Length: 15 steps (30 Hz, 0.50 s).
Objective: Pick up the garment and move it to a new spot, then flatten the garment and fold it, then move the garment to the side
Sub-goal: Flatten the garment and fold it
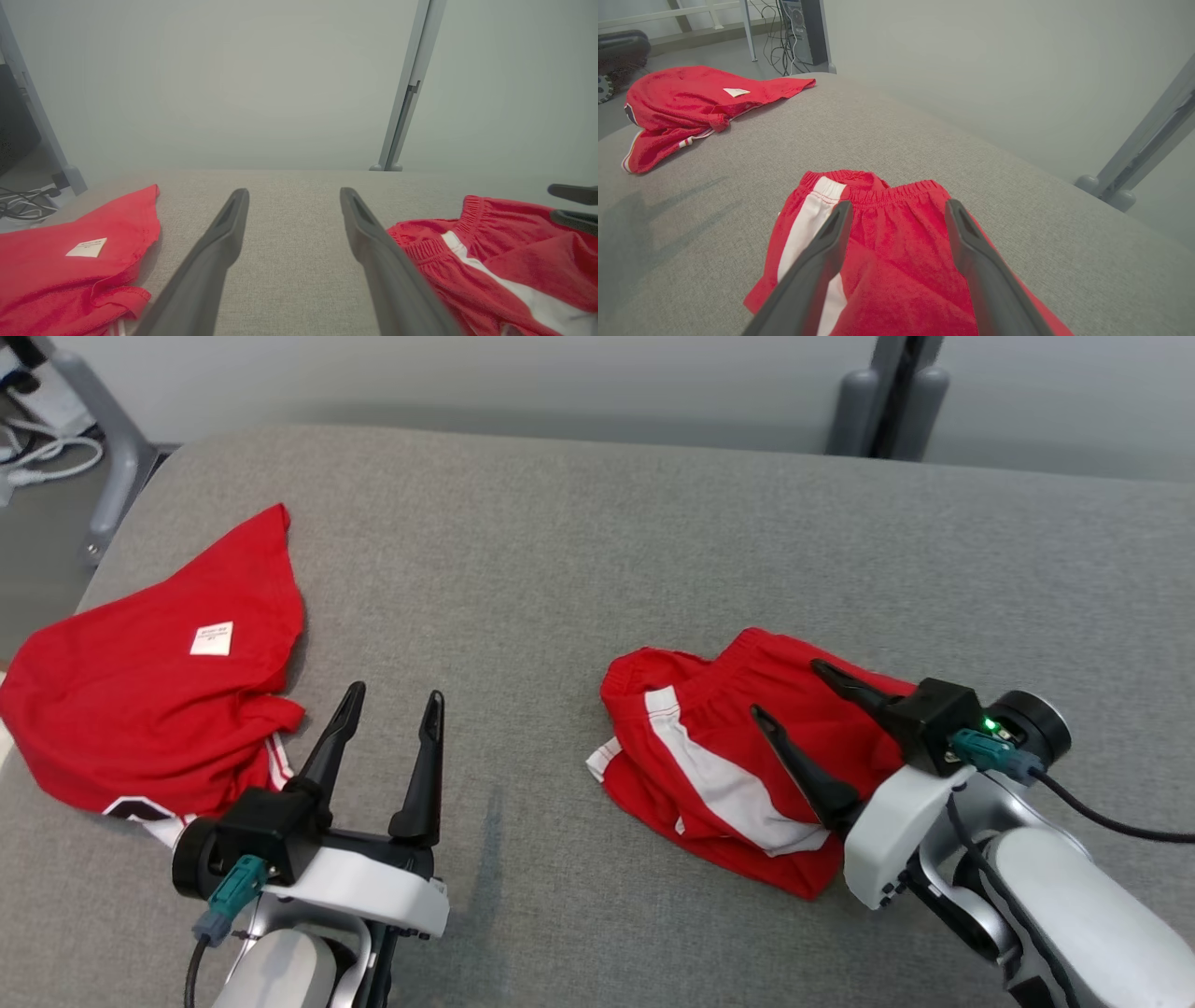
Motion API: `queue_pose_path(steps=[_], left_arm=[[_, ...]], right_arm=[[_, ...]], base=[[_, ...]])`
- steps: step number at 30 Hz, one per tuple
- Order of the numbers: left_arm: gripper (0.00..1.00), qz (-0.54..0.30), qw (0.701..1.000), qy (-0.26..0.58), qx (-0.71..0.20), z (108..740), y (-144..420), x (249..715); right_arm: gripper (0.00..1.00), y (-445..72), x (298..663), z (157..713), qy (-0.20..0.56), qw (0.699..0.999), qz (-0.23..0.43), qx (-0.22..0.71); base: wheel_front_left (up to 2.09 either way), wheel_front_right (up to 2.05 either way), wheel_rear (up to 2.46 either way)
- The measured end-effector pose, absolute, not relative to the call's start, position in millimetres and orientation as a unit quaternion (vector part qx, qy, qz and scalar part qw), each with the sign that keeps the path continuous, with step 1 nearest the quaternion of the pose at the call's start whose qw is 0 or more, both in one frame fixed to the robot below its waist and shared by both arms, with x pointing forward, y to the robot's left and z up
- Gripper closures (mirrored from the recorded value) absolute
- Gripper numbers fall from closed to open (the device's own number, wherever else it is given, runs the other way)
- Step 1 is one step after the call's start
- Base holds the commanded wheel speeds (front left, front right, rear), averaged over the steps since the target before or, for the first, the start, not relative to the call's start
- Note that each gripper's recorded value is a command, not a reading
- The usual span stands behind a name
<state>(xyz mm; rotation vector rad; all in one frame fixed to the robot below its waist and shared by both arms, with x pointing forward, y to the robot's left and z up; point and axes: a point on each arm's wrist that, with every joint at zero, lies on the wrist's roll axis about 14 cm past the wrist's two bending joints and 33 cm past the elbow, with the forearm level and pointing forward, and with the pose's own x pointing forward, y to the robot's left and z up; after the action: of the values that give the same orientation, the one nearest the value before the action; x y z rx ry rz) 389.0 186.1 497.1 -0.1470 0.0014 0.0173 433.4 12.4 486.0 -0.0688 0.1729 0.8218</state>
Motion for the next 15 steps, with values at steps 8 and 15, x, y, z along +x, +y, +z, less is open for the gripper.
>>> queue_pose_path(steps=[8,15], left_arm=[[0.00,0.025,0.997,0.020,-0.074,477.7,195.8,399.6],[0.00,0.040,0.996,0.036,-0.075,463.8,203.4,403.7]], right_arm=[[0.00,63.2,437.1,452.3,0.134,0.832,0.525,-0.119],[0.00,79.9,434.6,423.7,0.181,0.762,0.591,-0.194]], base=[[0.00,0.00,0.00],[0.00,0.00,0.00]])
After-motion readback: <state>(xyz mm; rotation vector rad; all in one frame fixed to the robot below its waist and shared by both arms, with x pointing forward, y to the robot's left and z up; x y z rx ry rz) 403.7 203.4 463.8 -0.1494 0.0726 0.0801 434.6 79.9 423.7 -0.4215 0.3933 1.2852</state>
